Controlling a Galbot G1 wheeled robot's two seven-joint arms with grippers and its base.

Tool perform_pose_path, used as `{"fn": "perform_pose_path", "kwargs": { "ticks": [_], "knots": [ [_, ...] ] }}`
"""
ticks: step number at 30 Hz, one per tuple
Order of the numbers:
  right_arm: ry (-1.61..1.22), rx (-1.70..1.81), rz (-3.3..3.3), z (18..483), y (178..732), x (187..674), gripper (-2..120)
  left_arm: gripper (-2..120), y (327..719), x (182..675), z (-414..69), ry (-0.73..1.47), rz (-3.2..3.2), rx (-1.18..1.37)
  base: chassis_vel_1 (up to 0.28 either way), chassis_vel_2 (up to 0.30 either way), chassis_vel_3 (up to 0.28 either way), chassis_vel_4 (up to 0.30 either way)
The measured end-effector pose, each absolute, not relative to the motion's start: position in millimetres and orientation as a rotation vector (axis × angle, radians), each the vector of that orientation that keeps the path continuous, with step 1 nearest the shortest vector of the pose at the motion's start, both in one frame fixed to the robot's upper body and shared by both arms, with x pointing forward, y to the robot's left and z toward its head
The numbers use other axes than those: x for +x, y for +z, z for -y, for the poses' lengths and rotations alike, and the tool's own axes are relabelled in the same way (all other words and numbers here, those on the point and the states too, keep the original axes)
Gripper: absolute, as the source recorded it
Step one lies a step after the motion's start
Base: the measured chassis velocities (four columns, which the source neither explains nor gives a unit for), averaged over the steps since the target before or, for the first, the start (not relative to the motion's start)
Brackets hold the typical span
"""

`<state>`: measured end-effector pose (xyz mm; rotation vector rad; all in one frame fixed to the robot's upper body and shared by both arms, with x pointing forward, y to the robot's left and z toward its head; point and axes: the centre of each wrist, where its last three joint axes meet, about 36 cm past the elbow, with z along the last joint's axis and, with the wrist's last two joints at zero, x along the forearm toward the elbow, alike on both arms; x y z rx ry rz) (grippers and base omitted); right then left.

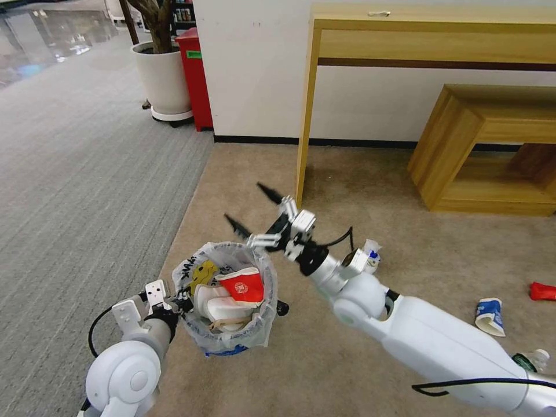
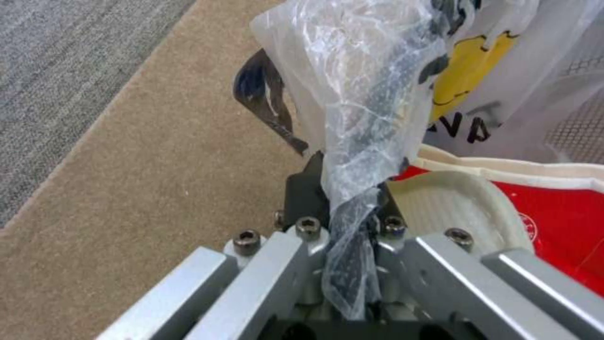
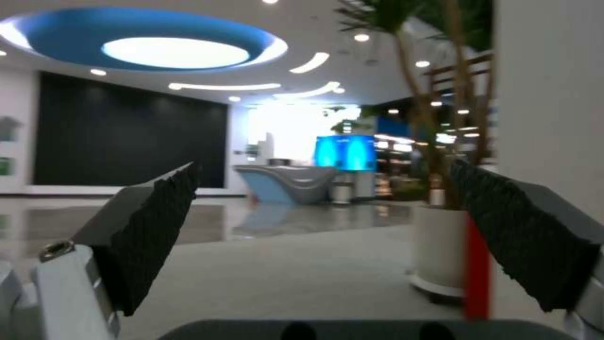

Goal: Pick up the trash bin and place the garbage on the floor into it.

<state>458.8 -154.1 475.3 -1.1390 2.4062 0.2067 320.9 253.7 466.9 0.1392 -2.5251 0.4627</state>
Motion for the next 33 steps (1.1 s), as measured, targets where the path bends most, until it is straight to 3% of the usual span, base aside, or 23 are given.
{"fn": "perform_pose_path", "kwargs": {
  "ticks": [15,33],
  "knots": [
    [0.001,-0.548,-2.704,265.8,467.1,482.0,100,0,451.2,328.2,-261.1,0.428,2.553,0.112,0.0,0.0,0.0,0.0],
    [-0.206,-0.234,-2.914,329.0,420.7,461.7,100,0,457.4,322.0,-277.2,0.304,2.587,0.042,0.0,0.0,0.0,0.0]
  ]
}}
